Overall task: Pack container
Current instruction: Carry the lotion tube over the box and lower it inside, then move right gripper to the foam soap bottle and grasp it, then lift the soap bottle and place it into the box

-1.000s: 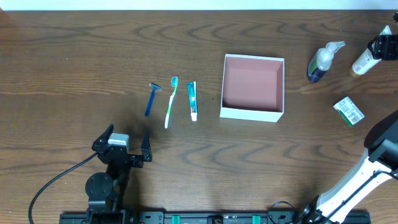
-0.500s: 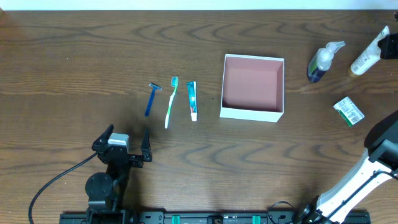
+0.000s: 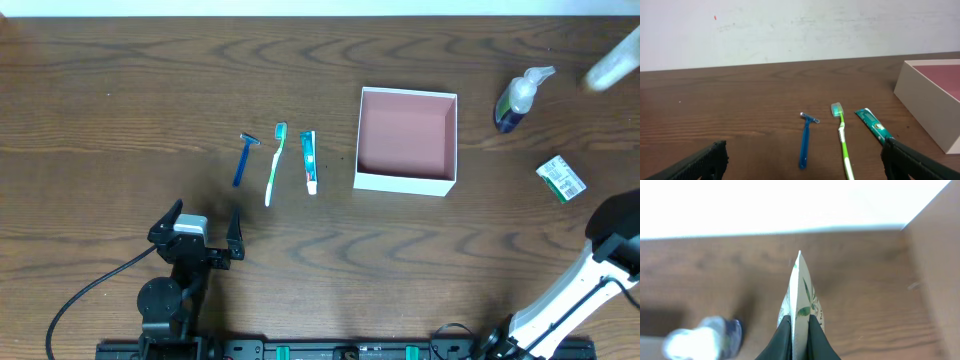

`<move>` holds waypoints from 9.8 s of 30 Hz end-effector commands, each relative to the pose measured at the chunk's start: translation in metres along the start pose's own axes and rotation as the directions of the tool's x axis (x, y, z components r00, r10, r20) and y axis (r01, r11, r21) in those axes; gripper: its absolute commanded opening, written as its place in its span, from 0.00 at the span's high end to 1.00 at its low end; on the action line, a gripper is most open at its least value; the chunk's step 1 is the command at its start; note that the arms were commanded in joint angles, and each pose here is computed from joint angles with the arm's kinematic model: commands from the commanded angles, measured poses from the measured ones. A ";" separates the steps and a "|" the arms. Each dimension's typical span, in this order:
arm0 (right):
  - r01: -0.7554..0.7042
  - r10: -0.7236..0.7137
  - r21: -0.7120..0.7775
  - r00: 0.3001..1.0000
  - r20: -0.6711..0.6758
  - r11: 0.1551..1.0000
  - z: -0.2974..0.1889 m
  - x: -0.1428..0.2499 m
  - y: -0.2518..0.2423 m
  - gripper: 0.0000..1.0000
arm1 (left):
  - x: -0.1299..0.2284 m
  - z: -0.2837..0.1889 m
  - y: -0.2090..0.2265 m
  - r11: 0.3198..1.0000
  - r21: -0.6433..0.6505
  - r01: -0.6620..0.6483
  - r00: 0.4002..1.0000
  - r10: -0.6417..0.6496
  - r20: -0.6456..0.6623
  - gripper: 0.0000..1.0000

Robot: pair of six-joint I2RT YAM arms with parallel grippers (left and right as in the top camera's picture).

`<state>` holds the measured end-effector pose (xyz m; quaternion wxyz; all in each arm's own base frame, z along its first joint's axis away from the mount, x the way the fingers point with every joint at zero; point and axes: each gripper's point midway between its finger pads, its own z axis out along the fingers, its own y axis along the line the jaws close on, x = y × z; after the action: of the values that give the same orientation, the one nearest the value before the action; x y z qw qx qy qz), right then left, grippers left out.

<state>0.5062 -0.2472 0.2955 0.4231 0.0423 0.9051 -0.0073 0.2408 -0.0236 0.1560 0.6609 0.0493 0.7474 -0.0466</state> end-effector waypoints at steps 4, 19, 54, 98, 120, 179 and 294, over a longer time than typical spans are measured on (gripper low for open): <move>0.106 -0.105 0.019 0.904 0.415 0.994 -0.195 -0.115 0.085 0.99 | 0.015 0.002 0.000 1.000 0.002 0.007 0.999 -0.007 -0.035 0.02; 0.243 -0.212 -0.372 0.970 0.123 0.896 -0.169 -0.036 0.304 0.99 | 0.015 0.002 0.000 1.000 0.002 0.007 0.999 -0.007 -0.035 0.02; 0.288 -0.470 -0.528 0.847 -0.249 0.799 0.037 0.107 0.446 0.99 | 0.015 0.002 0.000 1.000 0.002 0.007 0.999 -0.007 -0.035 0.02; 0.222 -0.233 -0.213 0.972 -0.030 0.952 -0.023 -0.016 0.360 0.23 | 0.015 0.002 0.000 1.000 0.002 0.007 0.999 -0.007 -0.035 0.02; -0.744 0.857 0.505 0.516 0.018 0.437 -0.041 0.063 0.147 0.01 | 0.015 0.002 0.000 1.000 0.002 0.007 0.999 -0.007 -0.035 0.02; -0.767 0.916 0.577 0.394 0.076 0.282 0.084 0.155 0.131 0.02 | 0.015 0.002 0.000 1.000 0.002 0.007 0.999 -0.007 -0.035 0.02; -0.402 0.419 0.120 0.868 -0.265 0.908 0.003 0.091 0.350 0.65 | 0.015 0.002 0.000 1.000 0.002 0.007 0.999 -0.007 -0.035 0.02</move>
<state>0.4768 0.1033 0.2245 0.2667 0.2424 0.9309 0.0600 0.2408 -0.0236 0.1560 0.6609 0.0493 0.7474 -0.0466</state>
